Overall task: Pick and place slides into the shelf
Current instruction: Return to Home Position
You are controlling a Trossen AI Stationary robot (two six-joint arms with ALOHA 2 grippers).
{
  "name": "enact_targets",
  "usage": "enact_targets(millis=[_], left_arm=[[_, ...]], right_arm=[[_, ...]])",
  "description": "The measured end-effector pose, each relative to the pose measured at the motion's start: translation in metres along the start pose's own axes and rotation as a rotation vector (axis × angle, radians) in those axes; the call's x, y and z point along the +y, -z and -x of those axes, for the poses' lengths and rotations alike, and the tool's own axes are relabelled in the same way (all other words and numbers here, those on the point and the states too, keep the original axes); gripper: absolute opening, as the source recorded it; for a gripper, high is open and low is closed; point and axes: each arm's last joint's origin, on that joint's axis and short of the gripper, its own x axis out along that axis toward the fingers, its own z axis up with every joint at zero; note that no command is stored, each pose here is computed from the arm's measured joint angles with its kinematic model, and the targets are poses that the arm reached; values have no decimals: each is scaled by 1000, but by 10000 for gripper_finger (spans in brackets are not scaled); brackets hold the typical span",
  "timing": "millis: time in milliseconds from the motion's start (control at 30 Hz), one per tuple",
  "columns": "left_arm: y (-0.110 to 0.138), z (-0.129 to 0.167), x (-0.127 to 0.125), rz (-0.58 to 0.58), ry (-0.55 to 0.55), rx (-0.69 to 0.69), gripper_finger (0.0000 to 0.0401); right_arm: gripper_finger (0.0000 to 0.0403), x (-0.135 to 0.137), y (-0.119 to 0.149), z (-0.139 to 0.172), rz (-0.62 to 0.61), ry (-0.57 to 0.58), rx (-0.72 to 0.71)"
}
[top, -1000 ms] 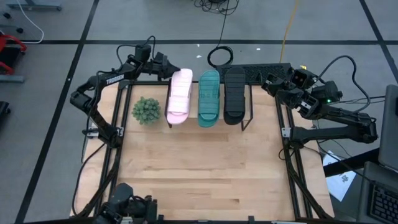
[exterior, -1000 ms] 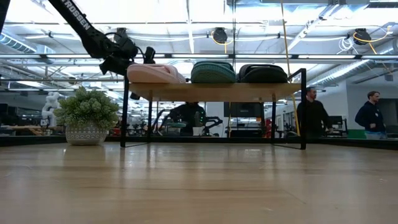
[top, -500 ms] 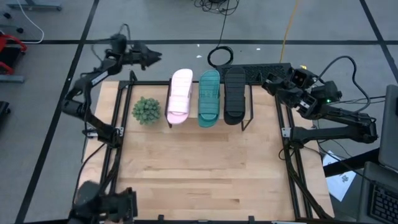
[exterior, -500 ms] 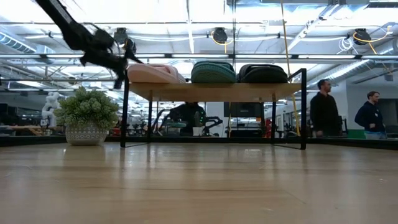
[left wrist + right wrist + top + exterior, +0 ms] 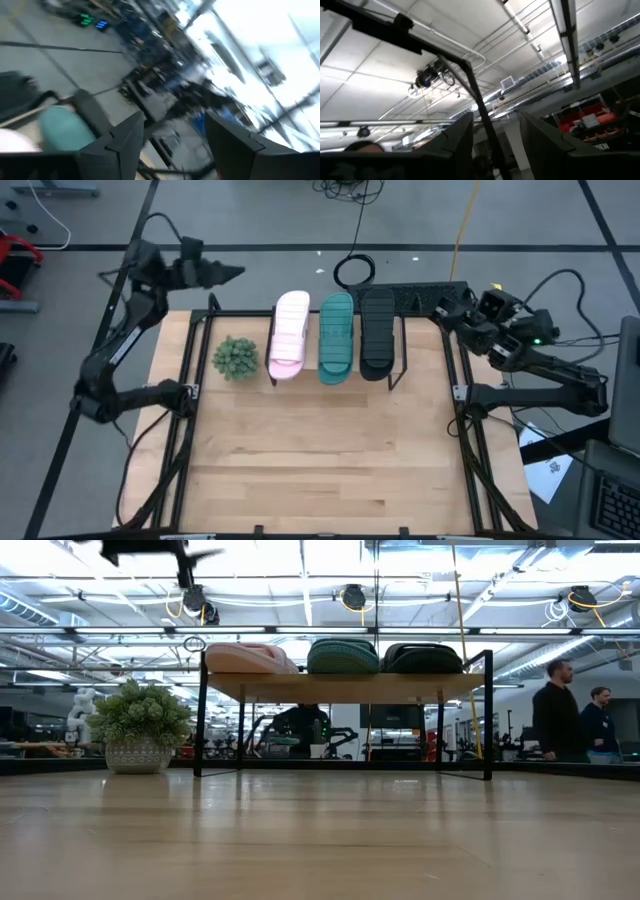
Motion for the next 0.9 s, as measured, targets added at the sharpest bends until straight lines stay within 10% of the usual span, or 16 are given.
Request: enact_targets(millis=[300, 600, 900], left_arm=[[45, 37, -96, -216, 136, 26, 209], [131, 93, -116, -186, -259, -52, 209], [184, 126, -122, -233, -348, -142, 209]], right_arm=[[153, 23, 5, 35, -51, 104, 284], [153, 23, 21, 59, 68, 224, 440], [153, -3, 55, 77, 69, 255, 560]])
